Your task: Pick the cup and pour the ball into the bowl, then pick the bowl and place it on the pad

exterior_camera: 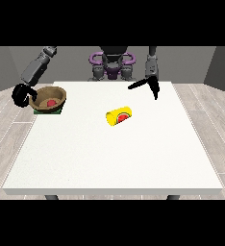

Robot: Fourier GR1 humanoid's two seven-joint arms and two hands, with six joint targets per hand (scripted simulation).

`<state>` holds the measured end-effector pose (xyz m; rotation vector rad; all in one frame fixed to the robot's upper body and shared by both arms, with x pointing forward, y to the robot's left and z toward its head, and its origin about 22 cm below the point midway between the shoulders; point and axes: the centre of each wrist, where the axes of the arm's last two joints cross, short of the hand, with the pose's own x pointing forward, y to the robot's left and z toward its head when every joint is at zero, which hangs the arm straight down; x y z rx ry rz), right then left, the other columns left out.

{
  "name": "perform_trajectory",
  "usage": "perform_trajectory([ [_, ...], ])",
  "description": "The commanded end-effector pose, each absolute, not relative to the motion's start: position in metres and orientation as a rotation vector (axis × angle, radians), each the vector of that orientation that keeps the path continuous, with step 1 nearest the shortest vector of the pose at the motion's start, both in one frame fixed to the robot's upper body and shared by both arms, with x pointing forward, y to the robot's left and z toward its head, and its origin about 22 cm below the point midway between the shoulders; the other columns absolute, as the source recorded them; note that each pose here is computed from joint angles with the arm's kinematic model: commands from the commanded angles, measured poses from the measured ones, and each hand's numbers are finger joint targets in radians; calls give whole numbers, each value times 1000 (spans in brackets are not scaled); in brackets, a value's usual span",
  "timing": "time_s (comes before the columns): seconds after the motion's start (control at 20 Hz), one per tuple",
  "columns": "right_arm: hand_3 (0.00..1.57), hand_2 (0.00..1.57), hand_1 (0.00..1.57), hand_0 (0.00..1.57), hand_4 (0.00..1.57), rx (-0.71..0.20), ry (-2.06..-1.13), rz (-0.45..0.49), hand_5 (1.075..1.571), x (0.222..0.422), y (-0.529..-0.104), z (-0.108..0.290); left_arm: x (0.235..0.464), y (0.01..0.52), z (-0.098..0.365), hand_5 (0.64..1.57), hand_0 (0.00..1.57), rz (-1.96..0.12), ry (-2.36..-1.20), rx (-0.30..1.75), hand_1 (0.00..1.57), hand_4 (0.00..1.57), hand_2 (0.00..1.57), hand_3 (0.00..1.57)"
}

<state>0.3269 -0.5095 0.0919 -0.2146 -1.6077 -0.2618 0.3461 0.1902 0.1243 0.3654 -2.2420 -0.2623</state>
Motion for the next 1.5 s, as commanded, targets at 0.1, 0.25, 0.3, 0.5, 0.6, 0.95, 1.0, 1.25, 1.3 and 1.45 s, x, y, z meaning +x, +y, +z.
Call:
perform_trajectory([
  [0.1, 459, 1571, 1571, 1571, 1022, -252, -1654, -253, 1571, 334, -515, 116, 326, 170, 145, 1563, 0, -244, -2308, 387, 0, 0, 0, 0],
  [0.25, 0, 1571, 1571, 1571, 836, -147, -1575, -339, 1569, 324, -524, 107, 321, 186, 119, 1565, 0, -269, -2225, 348, 0, 0, 0, 0],
  [0.3, 0, 1571, 1571, 1571, 781, -147, -1566, -328, 1569, 326, -522, 110, 337, 198, 120, 1566, 0, -244, -2205, 350, 0, 0, 0, 0],
  [0.5, 489, 1571, 1571, 1571, 739, -162, -1515, -322, 1570, 319, -526, 103, 318, 187, 109, 1566, 0, -259, -2191, 319, 0, 0, 0, 0],
  [0.6, 1080, 1571, 1571, 1571, 737, -148, -1532, -287, 1570, 329, -513, 95, 330, 191, 142, 1566, 0, -228, -2225, 349, 0, 0, 0, 0],
  [0.95, 1207, 1571, 1571, 1571, 675, -296, -1491, -173, 1558, 319, -521, 96, 325, 199, 148, 1565, 0, -250, -2257, 334, 0, 0, 0, 0],
  [1.0, 1318, 1571, 1571, 1571, 654, -277, -1399, -190, 1552, 304, -533, 87, 312, 197, 140, 1565, 0, -271, -2220, 313, 0, 0, 0, 0],
  [1.25, 616, 512, 359, 359, 0, -466, -1474, -220, 1506, 298, -558, 140, 310, 201, 167, 1565, 0, -240, -2304, 335, 0, 0, 0, 0],
  [1.3, 428, 475, 181, 181, 0, -457, -1509, -244, 1489, 306, -551, 139, 310, 204, 162, 1565, 0, -234, -2307, 340, 0, 0, 0, 0],
  [1.45, 238, 405, 0, 0, 0, -470, -1459, -239, 1487, 292, -562, 139, 295, 203, 142, 1565, 0, -217, -2280, 338, 0, 0, 0, 0],
])
